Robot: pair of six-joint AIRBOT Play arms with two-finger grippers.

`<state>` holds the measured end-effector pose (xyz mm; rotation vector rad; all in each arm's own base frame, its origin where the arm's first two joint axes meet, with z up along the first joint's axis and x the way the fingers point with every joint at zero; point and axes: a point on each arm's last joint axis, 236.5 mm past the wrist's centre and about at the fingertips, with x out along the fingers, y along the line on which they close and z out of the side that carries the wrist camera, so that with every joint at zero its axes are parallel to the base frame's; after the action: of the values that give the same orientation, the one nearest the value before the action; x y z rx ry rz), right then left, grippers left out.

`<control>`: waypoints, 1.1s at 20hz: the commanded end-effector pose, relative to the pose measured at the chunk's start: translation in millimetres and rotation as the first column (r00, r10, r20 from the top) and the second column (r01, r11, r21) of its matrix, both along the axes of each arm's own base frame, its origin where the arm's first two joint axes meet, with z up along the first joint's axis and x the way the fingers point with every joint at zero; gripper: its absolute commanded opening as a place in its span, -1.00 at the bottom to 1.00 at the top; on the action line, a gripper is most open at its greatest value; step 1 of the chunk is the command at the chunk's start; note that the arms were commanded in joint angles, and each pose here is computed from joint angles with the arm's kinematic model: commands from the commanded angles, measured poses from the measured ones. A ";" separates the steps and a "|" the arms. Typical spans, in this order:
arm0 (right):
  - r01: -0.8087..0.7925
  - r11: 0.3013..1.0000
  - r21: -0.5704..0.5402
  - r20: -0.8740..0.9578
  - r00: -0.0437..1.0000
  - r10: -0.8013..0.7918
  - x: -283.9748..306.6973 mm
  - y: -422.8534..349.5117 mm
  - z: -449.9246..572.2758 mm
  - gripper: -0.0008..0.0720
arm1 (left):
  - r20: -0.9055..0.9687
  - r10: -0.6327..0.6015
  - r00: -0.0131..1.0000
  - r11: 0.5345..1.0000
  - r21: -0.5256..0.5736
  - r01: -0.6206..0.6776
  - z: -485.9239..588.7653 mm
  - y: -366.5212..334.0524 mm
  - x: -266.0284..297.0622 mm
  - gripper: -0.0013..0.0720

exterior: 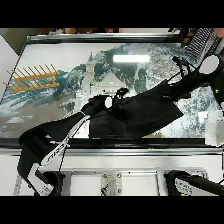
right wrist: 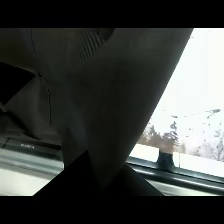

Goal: Fold the clothes and pants, and hang the long-sleeved shirts on hangers.

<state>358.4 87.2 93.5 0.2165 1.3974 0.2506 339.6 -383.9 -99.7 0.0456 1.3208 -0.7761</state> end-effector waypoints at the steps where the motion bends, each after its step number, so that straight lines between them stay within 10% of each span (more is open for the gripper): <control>1: -0.012 1.000 -0.009 0.013 1.000 0.012 -1.6 15.0 11.9 -0.91 | -0.027 -0.030 0.999 0.999 0.012 0.031 -7.7 -9.3 -4.2 -0.94; 11: -0.034 0.998 0.055 0.083 0.996 0.029 -2.5 93.2 34.3 -0.91 | 0.158 0.194 0.968 0.977 0.054 -0.204 74.8 133.7 100.8 -0.94; 22: -0.069 0.977 0.200 0.100 0.994 0.050 -15.5 247.4 2.4 -0.91 | 0.320 0.546 0.774 0.827 -0.059 -0.559 204.6 329.1 135.0 -0.94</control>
<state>341.5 290.4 100.9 0.2595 1.3279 0.4177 478.8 -94.2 75.0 -0.1447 1.0095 -0.2846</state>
